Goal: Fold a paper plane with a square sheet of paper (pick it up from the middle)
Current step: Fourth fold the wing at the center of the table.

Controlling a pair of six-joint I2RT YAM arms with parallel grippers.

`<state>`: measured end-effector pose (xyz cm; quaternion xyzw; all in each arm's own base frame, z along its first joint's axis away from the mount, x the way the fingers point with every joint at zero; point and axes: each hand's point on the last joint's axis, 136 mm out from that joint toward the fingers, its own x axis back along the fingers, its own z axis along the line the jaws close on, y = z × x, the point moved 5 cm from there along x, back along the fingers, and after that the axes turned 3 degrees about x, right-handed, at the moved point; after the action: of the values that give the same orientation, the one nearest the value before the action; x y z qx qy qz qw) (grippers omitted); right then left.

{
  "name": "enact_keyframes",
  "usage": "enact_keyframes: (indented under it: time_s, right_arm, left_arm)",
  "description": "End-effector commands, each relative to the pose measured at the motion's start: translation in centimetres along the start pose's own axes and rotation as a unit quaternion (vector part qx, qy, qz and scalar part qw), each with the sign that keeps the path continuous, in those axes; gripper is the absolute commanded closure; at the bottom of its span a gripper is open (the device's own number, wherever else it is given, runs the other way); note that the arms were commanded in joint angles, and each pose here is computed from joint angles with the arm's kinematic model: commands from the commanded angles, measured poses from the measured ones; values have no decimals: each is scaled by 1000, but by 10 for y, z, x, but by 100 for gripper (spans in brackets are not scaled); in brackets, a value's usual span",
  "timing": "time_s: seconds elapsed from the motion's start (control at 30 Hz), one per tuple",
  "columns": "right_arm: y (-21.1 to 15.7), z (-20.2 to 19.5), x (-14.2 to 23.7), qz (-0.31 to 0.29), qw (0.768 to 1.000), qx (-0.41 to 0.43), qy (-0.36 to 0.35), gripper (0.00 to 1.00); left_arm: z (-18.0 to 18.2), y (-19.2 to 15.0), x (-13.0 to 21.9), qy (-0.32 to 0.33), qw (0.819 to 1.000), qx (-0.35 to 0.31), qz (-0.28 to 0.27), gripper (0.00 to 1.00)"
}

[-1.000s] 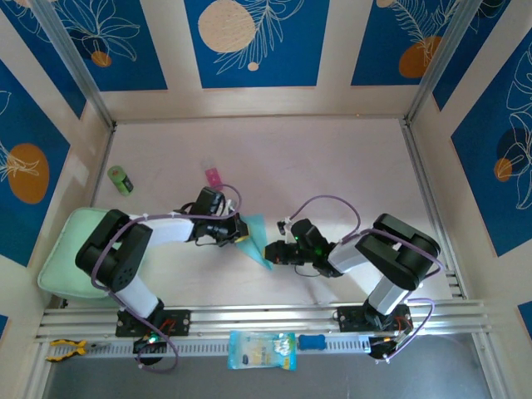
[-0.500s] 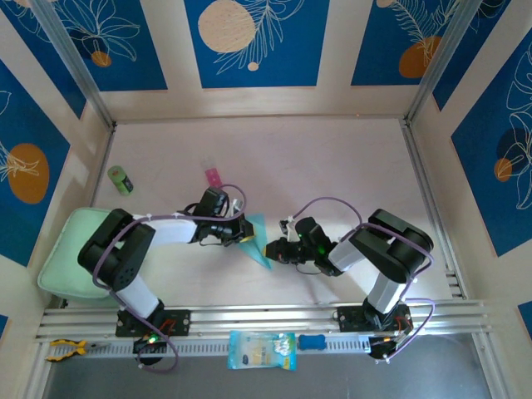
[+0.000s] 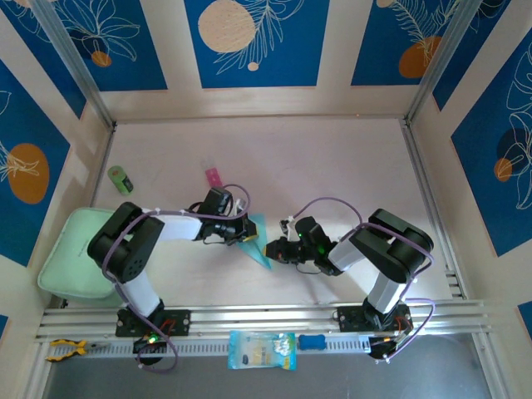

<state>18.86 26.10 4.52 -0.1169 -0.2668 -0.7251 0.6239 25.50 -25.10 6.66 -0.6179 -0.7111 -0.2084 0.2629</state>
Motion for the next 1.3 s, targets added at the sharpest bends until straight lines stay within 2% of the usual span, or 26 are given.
enact_keyframes:
  time_s: [0.0,0.97,1.27]
  right_arm:
    - [-18,-27,-2,39,997,-31,-67,95]
    - [-19,-30,-1,46,994,-42,-86,95]
    - [-17,-20,2,47,995,-36,-80,91]
  left_arm:
    - [-5,2,-4,-7,1000,-6,5,97]
    - [1,4,-15,6,1000,-14,25,96]
    - [13,0,-19,29,999,-7,39,97]
